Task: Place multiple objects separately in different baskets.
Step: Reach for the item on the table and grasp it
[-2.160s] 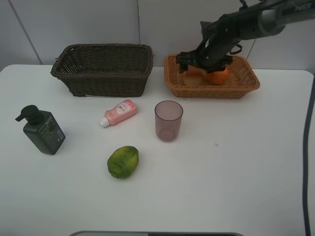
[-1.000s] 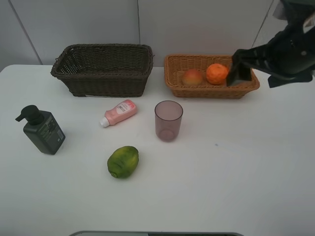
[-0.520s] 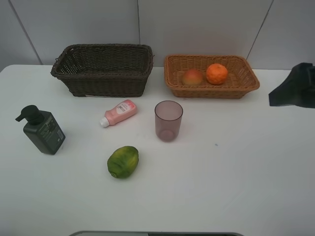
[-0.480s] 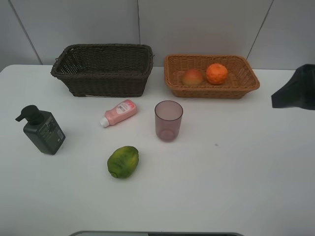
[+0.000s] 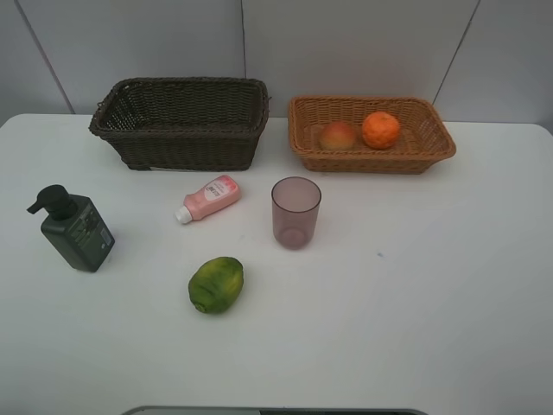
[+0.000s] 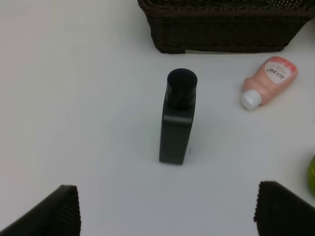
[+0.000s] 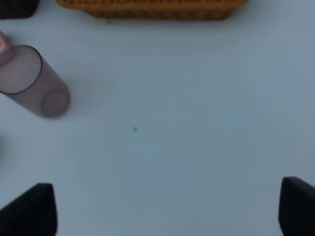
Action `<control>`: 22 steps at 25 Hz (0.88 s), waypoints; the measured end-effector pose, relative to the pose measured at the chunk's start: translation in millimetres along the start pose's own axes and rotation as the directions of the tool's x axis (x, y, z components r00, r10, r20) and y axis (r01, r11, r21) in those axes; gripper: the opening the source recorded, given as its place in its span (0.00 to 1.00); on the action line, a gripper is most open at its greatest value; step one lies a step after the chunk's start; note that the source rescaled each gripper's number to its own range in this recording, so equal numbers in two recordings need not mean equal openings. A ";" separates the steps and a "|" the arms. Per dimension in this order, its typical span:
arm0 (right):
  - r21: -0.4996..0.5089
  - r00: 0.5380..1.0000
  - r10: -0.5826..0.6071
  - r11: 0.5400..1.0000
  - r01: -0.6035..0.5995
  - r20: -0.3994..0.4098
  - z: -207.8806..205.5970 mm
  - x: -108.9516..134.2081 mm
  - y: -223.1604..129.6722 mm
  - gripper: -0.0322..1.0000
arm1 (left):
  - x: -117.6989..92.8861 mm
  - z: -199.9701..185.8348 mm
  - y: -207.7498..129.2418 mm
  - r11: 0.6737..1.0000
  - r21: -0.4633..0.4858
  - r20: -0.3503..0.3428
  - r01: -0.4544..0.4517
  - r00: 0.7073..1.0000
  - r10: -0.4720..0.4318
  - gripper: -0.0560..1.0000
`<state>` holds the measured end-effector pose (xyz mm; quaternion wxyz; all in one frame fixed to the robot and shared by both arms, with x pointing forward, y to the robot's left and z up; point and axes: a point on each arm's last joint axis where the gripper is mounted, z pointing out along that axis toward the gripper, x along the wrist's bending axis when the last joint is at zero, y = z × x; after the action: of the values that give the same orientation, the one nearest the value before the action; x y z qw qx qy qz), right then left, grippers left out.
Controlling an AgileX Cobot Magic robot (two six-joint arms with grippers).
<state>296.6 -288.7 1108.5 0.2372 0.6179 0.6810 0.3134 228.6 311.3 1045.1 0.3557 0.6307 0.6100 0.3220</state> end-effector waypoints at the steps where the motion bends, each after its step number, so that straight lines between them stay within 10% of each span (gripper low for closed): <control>1: -0.029 1.000 -0.008 1.000 0.008 -0.009 -7.3 -1.3 -4.8 1.00 | 0.0 0.0 0.0 1.000 0.000 0.000 0.000 1.000 0.000 0.92; 13: -0.268 0.954 -0.244 0.944 0.192 -0.177 -53.0 0.5 -46.2 1.00 | 0.0 0.0 0.0 1.000 0.000 0.000 0.000 1.000 0.000 0.92; 22: -0.116 0.952 -0.249 0.966 0.231 -0.181 -8.8 0.9 -71.3 1.00 | 0.0 0.0 0.0 1.000 0.000 0.000 0.000 1.000 0.000 0.92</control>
<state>240.9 -291.8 1063.3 0.2347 0.4855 0.7554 0.3722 228.6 311.3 1045.1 0.3557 0.6307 0.6100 0.3220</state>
